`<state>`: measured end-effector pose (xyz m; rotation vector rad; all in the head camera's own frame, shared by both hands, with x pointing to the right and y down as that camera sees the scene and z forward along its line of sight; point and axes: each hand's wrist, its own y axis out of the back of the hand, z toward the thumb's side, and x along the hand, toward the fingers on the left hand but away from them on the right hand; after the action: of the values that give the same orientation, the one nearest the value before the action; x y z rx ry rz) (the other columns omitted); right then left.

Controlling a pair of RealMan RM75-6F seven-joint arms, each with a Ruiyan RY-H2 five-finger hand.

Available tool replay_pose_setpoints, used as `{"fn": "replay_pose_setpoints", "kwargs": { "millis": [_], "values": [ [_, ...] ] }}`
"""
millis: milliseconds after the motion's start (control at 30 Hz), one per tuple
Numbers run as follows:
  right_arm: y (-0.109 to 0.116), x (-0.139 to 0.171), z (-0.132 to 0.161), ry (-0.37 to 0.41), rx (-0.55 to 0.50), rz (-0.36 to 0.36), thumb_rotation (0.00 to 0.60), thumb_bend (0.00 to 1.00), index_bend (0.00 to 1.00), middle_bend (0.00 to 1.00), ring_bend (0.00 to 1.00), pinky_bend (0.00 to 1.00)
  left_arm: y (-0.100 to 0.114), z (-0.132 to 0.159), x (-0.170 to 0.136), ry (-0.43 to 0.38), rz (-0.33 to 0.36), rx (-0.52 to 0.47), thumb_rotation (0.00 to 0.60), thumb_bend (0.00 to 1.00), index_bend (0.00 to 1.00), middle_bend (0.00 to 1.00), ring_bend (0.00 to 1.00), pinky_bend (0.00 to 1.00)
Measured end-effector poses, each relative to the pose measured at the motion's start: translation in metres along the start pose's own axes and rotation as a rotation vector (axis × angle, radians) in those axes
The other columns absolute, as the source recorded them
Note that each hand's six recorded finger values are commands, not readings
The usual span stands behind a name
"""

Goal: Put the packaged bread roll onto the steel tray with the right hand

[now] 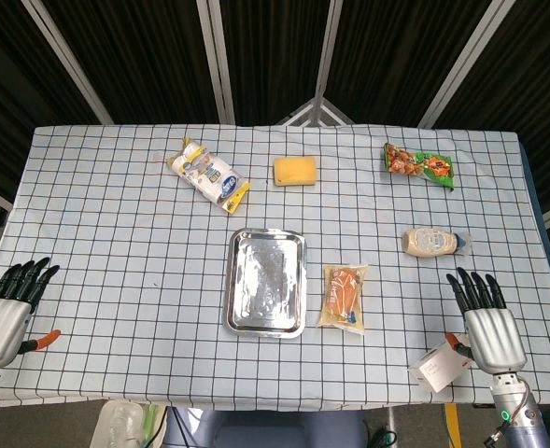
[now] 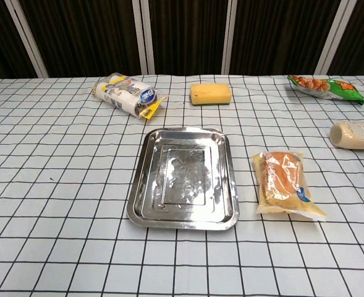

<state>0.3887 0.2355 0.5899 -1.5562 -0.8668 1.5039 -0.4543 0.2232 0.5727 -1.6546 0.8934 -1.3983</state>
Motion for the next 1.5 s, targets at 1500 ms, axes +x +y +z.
{"fn": "replay_pose_setpoints", "kwargs": {
  "millis": [1500],
  "values": [
    [-0.068,-0.077,0.149,0.24,0.084,0.263,0.6,0.26,0.0,0.0,0.0,0.01,-0.002,-0.003,0.013,0.008,-0.017,-0.021,0.6,0.04,0.0,0.0,0.0,0.0]
  ]
}}
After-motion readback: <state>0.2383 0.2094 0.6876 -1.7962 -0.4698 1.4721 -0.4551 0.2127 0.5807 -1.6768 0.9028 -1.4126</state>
